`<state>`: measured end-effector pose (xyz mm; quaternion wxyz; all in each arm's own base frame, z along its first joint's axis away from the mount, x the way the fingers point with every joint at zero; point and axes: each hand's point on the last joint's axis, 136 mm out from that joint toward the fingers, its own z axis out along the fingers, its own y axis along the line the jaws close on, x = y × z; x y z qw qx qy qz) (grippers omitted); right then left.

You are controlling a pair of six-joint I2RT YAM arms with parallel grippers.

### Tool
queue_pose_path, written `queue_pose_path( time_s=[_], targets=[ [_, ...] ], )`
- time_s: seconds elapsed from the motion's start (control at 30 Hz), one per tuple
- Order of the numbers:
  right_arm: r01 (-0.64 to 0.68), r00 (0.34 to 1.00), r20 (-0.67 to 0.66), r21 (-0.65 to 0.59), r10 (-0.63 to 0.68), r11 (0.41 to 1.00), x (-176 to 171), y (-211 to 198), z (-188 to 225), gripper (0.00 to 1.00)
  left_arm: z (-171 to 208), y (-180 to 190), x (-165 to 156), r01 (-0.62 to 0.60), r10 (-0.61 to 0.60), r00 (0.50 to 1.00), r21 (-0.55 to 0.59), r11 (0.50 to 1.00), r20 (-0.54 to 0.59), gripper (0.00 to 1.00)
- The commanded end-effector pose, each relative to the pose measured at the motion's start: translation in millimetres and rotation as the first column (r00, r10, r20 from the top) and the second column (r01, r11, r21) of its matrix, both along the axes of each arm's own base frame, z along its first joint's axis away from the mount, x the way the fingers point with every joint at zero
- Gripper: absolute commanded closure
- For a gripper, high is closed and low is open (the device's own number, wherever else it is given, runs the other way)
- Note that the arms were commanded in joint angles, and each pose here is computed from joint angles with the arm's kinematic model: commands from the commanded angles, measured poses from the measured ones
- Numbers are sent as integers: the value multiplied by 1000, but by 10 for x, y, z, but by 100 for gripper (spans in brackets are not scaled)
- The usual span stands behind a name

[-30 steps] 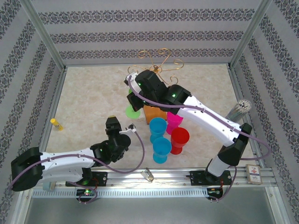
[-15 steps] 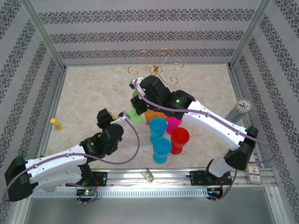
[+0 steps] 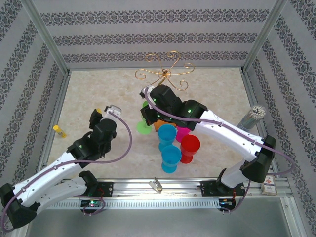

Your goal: Take the wine glass off the wine glass rack

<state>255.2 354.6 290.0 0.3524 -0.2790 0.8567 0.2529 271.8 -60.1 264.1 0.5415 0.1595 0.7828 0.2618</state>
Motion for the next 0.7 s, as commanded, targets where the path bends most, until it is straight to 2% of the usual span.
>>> queue_pose_path(
  time_s=[0.0, 0.2, 0.43, 0.67],
  targets=[
    [-20, 1000, 2, 37, 19, 999, -140, 55, 70, 100, -47, 54, -4, -22, 13, 999, -203, 979, -48, 55],
    [-37, 999, -7, 8, 37, 999, -282, 155, -74, 100, -37, 173, 84, -89, 67, 995, -391, 916, -69, 53],
    [-25, 1000, 12, -72, 26, 997, -432, 167, -311, 100, -71, 313, 140, -146, 118, 989, -591, 793, -85, 50],
    [-17, 999, 27, -126, 21, 992, -591, 197, -524, 100, -185, 353, 167, -172, 121, 985, -706, 687, -122, 49]
  ],
)
